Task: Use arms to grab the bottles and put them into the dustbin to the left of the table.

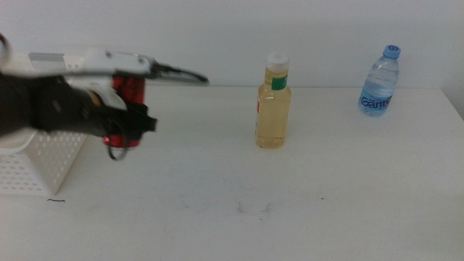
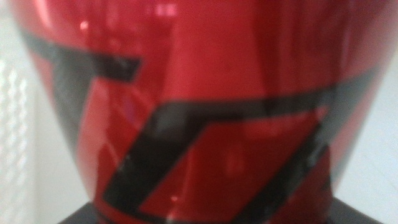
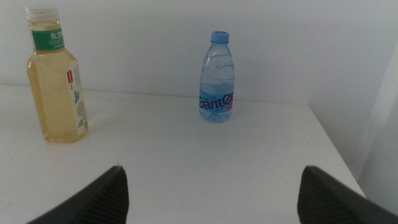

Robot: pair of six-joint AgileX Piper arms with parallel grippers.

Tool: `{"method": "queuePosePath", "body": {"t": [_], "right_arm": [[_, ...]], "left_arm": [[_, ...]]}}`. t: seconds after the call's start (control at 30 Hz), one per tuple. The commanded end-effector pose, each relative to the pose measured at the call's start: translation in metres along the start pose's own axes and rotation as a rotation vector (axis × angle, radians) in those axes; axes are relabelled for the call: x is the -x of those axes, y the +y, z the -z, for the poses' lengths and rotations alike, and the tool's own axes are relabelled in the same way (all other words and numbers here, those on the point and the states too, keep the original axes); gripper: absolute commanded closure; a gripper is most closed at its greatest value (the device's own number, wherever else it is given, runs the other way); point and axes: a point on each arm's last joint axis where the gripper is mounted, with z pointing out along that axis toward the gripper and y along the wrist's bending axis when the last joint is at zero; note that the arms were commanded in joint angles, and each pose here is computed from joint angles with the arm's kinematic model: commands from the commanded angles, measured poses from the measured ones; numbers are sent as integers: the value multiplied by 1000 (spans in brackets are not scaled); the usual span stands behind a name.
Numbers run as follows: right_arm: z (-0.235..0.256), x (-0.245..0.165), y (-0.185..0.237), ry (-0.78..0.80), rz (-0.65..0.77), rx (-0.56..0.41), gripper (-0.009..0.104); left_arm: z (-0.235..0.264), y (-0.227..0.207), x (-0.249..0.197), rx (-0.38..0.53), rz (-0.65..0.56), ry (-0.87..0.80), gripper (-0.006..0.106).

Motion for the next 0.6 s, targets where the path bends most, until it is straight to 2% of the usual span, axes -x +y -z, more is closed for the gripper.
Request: {"method": "queuePosePath", "body": {"t": [0.0, 0.3, 0.47, 0.57], "right_arm": [[0, 0, 0, -13, 6, -7, 5], [0, 0, 0, -13, 6, -7, 5], [0, 0, 0, -13, 6, -7, 5], [0, 0, 0, -13, 6, -7, 5]], "left_arm": [[36, 9, 19, 17, 30, 94, 102], [90, 107, 86, 190, -5, 279, 102], [66, 165, 79, 237, 73, 342, 102], [42, 184, 69, 240, 101, 370, 102]]}}
